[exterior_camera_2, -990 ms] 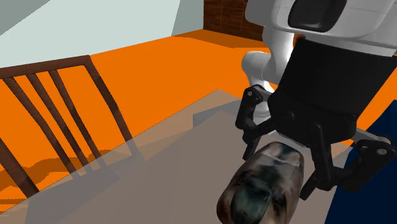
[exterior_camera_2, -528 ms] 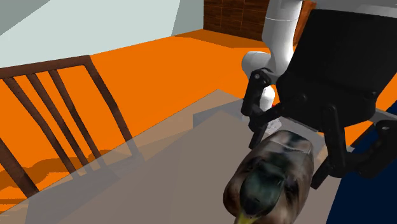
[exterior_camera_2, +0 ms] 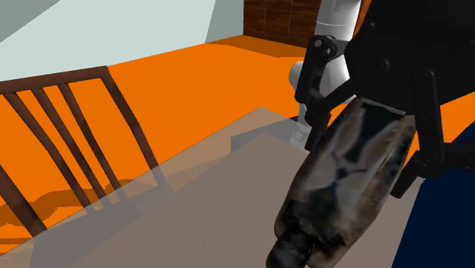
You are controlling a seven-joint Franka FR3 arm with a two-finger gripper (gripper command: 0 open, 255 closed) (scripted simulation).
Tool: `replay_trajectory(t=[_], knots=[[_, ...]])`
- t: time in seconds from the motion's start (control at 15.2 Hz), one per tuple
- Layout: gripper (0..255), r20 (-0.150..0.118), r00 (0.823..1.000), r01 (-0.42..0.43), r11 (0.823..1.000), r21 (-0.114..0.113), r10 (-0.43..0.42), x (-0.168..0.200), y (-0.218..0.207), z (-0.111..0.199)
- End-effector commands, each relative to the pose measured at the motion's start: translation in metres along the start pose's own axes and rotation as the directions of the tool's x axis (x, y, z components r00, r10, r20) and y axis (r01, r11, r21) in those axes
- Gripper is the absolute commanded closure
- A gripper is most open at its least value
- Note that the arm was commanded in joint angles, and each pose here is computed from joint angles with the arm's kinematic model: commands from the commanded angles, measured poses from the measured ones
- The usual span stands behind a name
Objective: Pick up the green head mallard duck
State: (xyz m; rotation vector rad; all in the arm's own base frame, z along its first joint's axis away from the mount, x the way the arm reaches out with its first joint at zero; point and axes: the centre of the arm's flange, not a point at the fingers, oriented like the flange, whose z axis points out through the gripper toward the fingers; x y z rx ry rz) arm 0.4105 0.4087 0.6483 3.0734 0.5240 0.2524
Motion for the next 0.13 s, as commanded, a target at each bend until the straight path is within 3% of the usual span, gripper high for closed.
replay_trajectory(t=[0.0,0.07], knots=[[255,-0.001,1.0,0.0,1.0,0.0,0.0,0.0013,-0.0012,-0.007],[255,-0.001,1.0,-0.001,1.0,0.0,0.001,0.0012,-0.0011,-0.007]])
